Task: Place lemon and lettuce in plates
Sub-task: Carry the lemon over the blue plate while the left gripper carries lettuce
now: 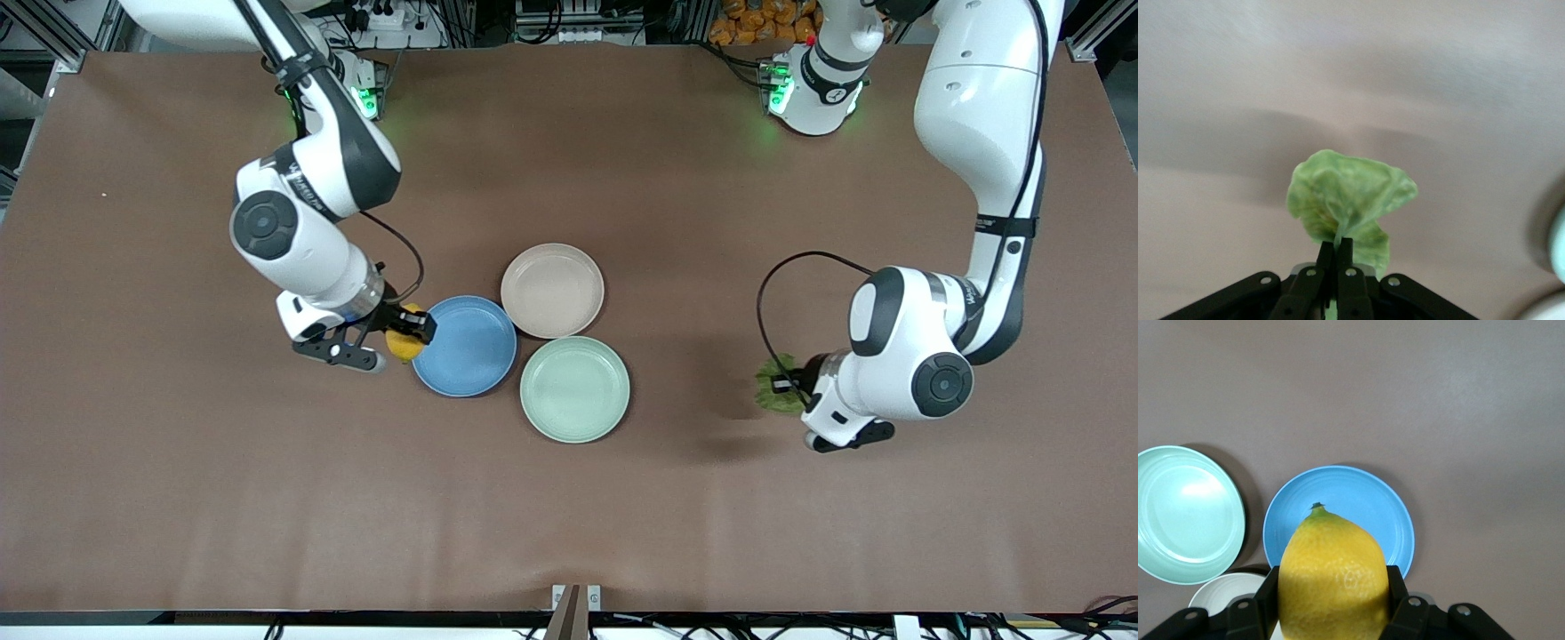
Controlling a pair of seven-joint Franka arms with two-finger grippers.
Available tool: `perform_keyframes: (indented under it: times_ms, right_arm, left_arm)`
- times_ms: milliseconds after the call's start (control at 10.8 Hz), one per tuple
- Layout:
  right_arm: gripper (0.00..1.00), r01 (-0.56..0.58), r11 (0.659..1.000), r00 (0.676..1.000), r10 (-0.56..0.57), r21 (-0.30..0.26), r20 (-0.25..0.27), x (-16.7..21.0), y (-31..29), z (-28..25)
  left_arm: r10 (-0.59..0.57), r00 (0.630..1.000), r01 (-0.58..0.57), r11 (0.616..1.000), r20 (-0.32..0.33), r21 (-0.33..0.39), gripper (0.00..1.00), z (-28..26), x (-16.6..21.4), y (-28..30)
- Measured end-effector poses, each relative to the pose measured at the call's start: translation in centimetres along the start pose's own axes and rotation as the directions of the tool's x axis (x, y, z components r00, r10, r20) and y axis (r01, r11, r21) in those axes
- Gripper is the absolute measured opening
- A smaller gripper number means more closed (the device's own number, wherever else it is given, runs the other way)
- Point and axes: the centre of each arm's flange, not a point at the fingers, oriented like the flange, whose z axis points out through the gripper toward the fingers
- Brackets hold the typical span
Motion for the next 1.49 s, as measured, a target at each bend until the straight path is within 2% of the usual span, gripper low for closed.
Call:
perform_keyframes:
  times_ms: [186, 557, 836, 1114, 1300, 1486]
  right_arm:
    - [0.65, -0.007, 1.0, 1.0, 0.007, -0.031, -0.009, -1.3, -1.4, 1.3]
    - [0.65, -0.029, 0.998, 0.998, 0.027, -0.05, -0.049, -2.6, -3.8, 7.4]
    - [0.65, -0.016, 0.997, 0.998, 0.011, -0.072, -0.062, -3.5, -4.6, 12.0]
    - [0.65, 0.005, 0.996, 0.998, -0.01, -0.089, -0.062, -3.6, -4.3, 15.0]
    - [0.65, 0.018, 0.996, 0.998, -0.024, -0.086, -0.065, -3.7, -4.2, 16.8]
    - [0.65, 0.021, 0.997, 0.997, -0.027, -0.078, -0.068, -3.5, -4.3, 17.6]
  left_arm:
    - [-0.09, 0.995, 0.09, 0.996, 0.031, -0.021, 0.05, 0.8, -2.8, 4.8]
    - [-0.242, 0.965, 0.247, 0.968, 0.097, -0.037, 0.05, 2.2, -8.8, 13.0]
    - [-0.344, 0.936, 0.348, 0.936, 0.069, -0.053, 0.05, 4.3, -13.7, 19.4]
    - [-0.475, 0.878, 0.478, 0.875, 0.061, -0.073, 0.05, 7.9, -16.5, 23.1]
    - [-0.505, 0.861, 0.508, 0.857, 0.06, -0.084, 0.05, 10.0, -18.3, 25.2]
    - [-0.527, 0.849, 0.528, 0.847, 0.029, -0.067, 0.05, 12.5, -20.8, 27.0]
